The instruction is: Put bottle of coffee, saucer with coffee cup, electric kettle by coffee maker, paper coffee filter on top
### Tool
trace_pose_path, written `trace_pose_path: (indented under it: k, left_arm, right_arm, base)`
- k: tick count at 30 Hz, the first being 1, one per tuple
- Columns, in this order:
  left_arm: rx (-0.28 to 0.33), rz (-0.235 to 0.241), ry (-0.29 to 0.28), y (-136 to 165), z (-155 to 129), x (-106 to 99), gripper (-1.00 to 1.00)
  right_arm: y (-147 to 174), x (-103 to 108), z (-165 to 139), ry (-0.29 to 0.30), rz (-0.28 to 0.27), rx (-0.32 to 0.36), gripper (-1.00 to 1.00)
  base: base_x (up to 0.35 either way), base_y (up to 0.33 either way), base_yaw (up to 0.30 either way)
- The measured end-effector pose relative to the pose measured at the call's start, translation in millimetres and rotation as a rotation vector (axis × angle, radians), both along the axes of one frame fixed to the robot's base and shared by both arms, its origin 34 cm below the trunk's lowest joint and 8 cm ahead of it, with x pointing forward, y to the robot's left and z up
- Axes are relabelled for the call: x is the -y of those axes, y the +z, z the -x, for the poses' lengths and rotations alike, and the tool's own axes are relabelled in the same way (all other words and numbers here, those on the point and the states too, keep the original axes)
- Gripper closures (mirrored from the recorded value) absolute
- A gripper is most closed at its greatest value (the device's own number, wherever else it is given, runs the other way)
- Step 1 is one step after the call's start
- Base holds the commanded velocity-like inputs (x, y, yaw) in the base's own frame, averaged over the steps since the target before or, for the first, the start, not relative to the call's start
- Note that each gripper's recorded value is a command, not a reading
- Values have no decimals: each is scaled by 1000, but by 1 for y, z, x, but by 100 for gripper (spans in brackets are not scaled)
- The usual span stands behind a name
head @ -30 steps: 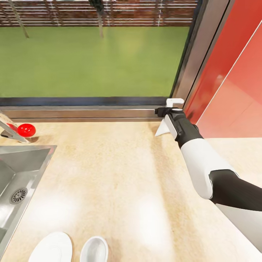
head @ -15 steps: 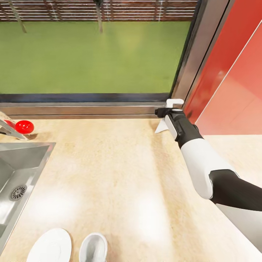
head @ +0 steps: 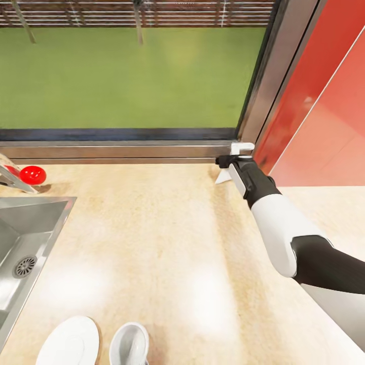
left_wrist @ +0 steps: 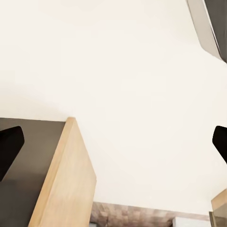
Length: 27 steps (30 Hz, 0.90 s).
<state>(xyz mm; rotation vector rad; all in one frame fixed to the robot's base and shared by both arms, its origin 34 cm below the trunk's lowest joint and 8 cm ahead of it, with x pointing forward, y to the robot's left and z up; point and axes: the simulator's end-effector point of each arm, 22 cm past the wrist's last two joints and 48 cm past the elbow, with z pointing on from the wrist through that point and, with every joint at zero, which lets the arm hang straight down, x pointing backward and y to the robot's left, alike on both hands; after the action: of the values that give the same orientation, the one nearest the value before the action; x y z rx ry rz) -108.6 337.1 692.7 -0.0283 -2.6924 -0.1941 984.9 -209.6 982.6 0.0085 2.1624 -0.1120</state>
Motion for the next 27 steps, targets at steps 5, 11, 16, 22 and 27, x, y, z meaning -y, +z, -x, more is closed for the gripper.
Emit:
trace_pose_path:
  k: [5, 11, 16, 22, 27]
  left_arm:
    - [-5, 0, 1, 1, 2, 1, -100]
    - [-6, 1, 1, 1, 2, 1, -100]
    - [-6, 0, 2, 1, 2, 1, -100]
    - [-6, 0, 2, 1, 2, 1, -100]
    - [-6, 0, 3, 1, 2, 1, -100]
  right_arm:
    - [-9, 1, 2, 0, 1, -16, -100]
    - [-11, 1, 2, -2, -5, -16, -100]
    - [-13, 2, 2, -2, -2, -21, -100]
    - [-16, 2, 4, -1, -3, -28, -100]
    - [-18, 1, 5, 0, -3, -31, -100]
  base:
    - [0, 0, 0]
    - [0, 0, 0]
    - [0, 0, 0]
    - [-14, 0, 0]
    - [-16, 0, 0]
